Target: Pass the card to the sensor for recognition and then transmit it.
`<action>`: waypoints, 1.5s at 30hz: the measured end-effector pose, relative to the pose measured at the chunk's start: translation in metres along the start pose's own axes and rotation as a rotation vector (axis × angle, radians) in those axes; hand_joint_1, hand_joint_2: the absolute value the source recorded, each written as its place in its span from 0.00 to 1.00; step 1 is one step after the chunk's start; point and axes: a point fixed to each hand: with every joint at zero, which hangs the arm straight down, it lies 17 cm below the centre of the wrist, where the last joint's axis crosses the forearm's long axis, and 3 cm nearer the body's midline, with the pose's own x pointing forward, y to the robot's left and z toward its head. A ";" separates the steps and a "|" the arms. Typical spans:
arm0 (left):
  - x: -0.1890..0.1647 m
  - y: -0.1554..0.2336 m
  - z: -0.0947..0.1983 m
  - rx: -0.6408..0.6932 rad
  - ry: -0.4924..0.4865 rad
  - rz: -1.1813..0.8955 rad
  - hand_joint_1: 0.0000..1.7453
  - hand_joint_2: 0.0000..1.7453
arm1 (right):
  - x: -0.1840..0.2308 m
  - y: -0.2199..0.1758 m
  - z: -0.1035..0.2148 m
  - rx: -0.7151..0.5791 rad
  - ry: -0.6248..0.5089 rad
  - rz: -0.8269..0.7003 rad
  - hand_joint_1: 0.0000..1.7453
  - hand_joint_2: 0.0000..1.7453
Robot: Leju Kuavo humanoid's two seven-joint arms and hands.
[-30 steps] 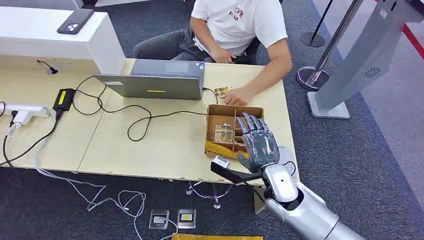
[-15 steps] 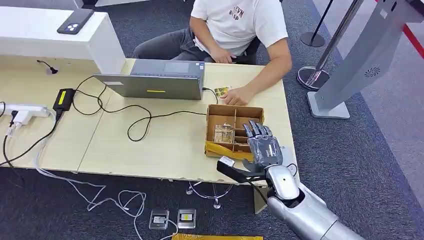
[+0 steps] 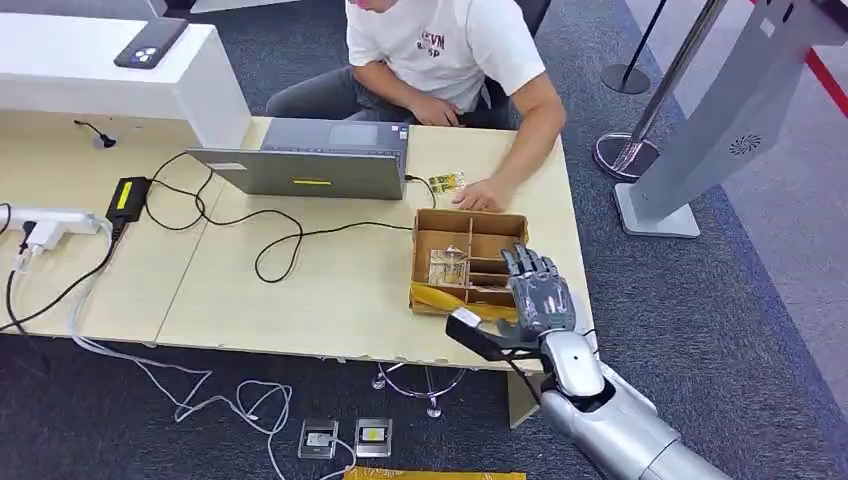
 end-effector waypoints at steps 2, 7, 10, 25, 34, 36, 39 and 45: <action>0.000 0.000 0.000 0.001 -0.001 -0.001 0.00 0.00 | -0.003 -0.001 -0.001 -0.006 0.007 -0.004 0.00 1.00; 0.001 0.002 -0.001 0.007 -0.003 -0.002 0.00 0.00 | 0.001 -0.008 -0.004 -0.046 -0.002 -0.023 0.00 1.00; 0.000 0.002 -0.001 0.007 -0.004 -0.003 0.00 0.00 | 0.002 -0.012 -0.005 -0.061 -0.004 -0.029 0.00 1.00; -0.001 0.002 -0.001 0.006 -0.001 0.001 0.00 0.00 | 0.015 -0.027 -0.009 -0.117 -0.034 -0.064 0.00 1.00; -0.002 0.002 0.000 0.006 -0.001 0.003 0.00 0.00 | 0.019 -0.021 -0.009 -0.098 -0.042 -0.077 0.00 1.00; -0.002 0.002 0.000 0.006 -0.001 0.003 0.00 0.00 | 0.020 -0.021 -0.010 -0.097 -0.045 -0.078 0.00 1.00; -0.002 0.003 -0.001 0.009 0.000 0.007 0.00 0.00 | 0.025 -0.017 -0.010 -0.081 -0.057 -0.082 0.00 1.00; -0.002 0.004 -0.002 0.013 0.001 0.009 0.00 0.00 | 0.037 -0.012 -0.009 -0.060 -0.088 -0.092 0.00 1.00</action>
